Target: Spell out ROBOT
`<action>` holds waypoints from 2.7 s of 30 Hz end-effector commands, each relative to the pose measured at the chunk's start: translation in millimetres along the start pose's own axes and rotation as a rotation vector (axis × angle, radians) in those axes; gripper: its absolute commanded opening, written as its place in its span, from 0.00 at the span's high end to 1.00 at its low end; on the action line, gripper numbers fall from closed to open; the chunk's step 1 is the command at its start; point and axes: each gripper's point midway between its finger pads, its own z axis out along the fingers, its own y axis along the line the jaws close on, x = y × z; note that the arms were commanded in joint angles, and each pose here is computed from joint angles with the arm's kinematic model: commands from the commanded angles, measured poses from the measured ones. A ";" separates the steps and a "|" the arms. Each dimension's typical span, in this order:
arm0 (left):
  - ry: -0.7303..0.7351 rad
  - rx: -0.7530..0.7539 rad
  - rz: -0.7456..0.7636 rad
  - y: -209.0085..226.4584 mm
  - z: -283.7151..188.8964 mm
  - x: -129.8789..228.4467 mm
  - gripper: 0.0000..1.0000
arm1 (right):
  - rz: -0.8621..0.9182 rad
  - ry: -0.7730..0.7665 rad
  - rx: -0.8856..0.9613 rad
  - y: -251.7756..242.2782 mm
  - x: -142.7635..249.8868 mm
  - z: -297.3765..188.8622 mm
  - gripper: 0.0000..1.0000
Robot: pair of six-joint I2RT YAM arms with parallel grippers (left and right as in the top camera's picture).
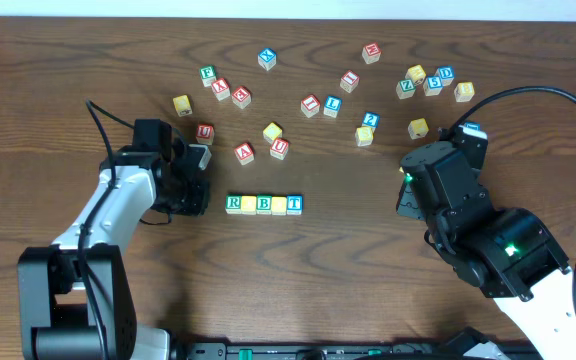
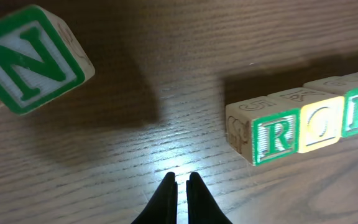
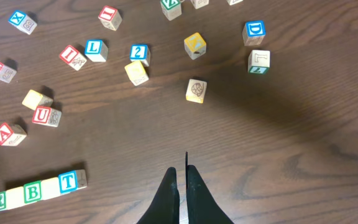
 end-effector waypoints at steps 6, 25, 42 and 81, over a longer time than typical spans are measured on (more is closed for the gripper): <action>-0.003 -0.009 -0.004 3.1 6.9 -2.2 0.92 | 0.007 -0.025 -0.004 -2.0 -7.8 -6.8 0.99; -0.019 0.062 0.020 -16.2 19.1 0.5 0.93 | 0.007 -0.024 -0.008 -1.3 -7.6 -6.9 0.99; -0.029 0.071 0.048 -32.3 23.4 -4.6 0.92 | 0.005 -0.012 -0.016 0.0 -5.2 -6.8 0.99; -0.030 0.140 0.046 -65.9 28.6 -7.5 0.92 | 0.005 -0.011 -0.016 0.0 -5.1 -6.8 0.99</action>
